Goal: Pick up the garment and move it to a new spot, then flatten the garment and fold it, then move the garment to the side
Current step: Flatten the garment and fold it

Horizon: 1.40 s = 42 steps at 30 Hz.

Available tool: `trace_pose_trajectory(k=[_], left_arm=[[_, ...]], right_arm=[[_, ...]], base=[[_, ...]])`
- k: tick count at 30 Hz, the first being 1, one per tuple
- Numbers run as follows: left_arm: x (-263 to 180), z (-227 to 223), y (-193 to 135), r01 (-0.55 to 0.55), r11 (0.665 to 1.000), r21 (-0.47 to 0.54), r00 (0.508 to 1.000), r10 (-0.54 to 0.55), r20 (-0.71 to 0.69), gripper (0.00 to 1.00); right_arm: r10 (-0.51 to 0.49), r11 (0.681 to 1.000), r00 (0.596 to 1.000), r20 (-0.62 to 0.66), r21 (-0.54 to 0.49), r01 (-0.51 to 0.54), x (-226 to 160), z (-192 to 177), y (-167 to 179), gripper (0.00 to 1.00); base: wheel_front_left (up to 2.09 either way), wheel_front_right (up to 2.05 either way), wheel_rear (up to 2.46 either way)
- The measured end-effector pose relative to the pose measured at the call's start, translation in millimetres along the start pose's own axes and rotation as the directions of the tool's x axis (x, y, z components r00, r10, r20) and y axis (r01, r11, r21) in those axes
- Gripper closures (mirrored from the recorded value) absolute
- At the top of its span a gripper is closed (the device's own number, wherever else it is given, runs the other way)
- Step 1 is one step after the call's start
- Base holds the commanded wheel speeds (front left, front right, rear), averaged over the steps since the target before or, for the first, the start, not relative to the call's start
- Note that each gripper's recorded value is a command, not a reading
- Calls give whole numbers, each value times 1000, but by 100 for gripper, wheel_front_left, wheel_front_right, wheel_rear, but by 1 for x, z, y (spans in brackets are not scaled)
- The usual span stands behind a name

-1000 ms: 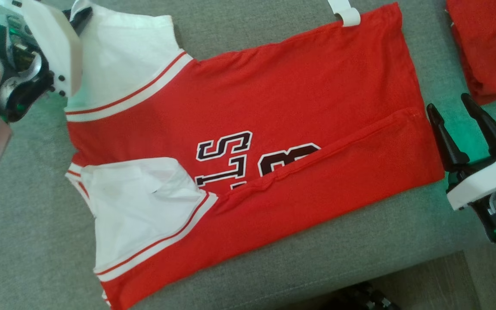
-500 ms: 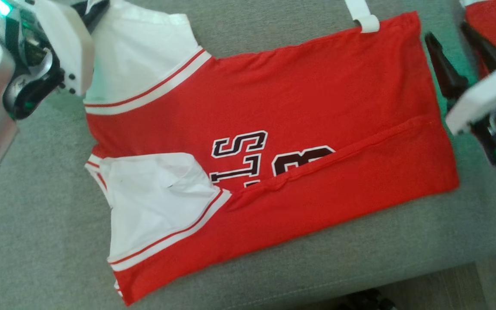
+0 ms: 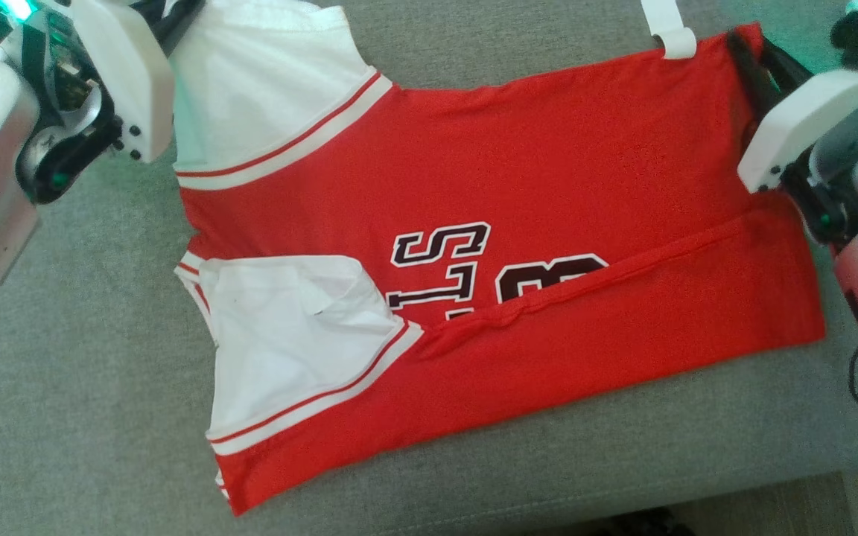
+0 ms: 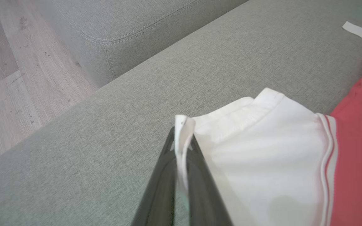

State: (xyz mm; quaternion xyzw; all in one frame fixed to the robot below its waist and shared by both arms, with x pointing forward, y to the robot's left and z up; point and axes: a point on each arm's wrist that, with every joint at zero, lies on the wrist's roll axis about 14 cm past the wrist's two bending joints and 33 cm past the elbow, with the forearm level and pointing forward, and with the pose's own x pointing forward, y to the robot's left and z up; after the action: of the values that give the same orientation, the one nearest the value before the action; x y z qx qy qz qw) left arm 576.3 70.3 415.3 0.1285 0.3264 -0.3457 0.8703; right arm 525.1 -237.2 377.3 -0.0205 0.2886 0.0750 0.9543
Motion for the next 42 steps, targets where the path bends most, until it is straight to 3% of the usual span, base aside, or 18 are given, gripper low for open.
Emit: trace_pose_trajectory(k=[7,15,21,33,42], left_arm=[[-2,4,3,-11,1000,17,999,10,37,100],[-21,73,21,-80,993,85,946,49,320,100],[-41,84,10,-75,987,144,919,12,394,100],[-73,-18,-36,43,995,95,950,-70,305,100],[-84,-56,-71,85,993,78,963,-102,251,100]], right_arm=[[1,1000,999,48,-28,0,9,17,0,100],[-18,1000,977,210,21,14,10,65,-11,100],[-12,1000,963,270,29,4,-5,81,-22,100],[51,999,985,167,7,-53,-32,8,-17,100],[33,997,993,114,59,-40,-46,-26,-20,100]], base=[[0,0,0],[0,0,0],[0,0,0],[0,0,0],[0,0,0]])
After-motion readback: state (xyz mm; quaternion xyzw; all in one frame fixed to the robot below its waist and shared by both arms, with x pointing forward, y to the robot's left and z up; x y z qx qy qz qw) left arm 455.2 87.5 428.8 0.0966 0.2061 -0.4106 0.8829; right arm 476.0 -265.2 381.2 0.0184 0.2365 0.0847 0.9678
